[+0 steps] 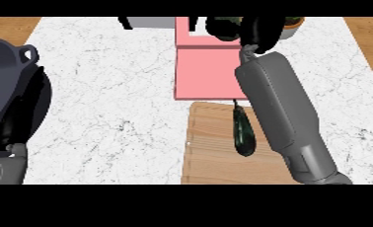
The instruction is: Pick the squash from the cutting board and place it in the cardboard box
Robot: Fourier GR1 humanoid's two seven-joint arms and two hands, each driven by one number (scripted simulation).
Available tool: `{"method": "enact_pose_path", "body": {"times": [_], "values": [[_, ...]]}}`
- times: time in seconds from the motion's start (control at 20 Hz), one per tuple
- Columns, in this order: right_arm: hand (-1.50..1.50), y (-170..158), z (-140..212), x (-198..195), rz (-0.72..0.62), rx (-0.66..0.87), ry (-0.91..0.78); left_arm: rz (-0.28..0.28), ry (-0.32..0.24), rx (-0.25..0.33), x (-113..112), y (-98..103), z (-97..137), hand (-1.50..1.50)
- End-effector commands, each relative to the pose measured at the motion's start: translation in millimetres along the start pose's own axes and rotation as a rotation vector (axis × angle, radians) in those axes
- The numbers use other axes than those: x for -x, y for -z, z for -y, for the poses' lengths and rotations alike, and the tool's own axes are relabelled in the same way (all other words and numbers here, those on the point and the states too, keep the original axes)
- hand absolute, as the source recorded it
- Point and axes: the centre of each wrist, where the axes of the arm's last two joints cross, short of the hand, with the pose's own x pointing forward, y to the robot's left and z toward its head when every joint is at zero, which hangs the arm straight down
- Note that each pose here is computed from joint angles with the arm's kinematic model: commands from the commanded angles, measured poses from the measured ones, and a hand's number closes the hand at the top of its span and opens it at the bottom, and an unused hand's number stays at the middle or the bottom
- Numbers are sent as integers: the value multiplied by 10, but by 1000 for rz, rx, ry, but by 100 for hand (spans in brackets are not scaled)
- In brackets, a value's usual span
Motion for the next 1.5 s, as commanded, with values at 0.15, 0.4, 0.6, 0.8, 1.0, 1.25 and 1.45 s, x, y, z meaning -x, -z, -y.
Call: {"method": "enact_pose_path", "body": {"times": [0.15, 0.4, 0.6, 0.8, 1.0, 1.25, 1.45], "values": [[-150, 243, -331, 253, -169, -13, 55, -4, 3, -19, -98, 103, -74, 0], [-150, 271, -500, 300, -210, -63, 119, 28, -5, 3, -68, 48, 87, 0], [-150, 257, -532, 251, -122, -2, 165, 15, 9, 2, 16, -64, 114, 0], [-150, 257, -504, 181, -34, 124, 260, 8, 7, 1, 15, -1, 129, 0], [-150, 330, -385, 279, -22, 237, 371, -12, 6, -4, -46, 7, -91, 0], [-150, 262, -345, 477, -32, 274, 472, -5, 14, -42, 181, 63, 34, 0], [-150, 213, -81, 649, -38, 301, 559, -50, 13, -27, 227, -175, 33, 0]]}}
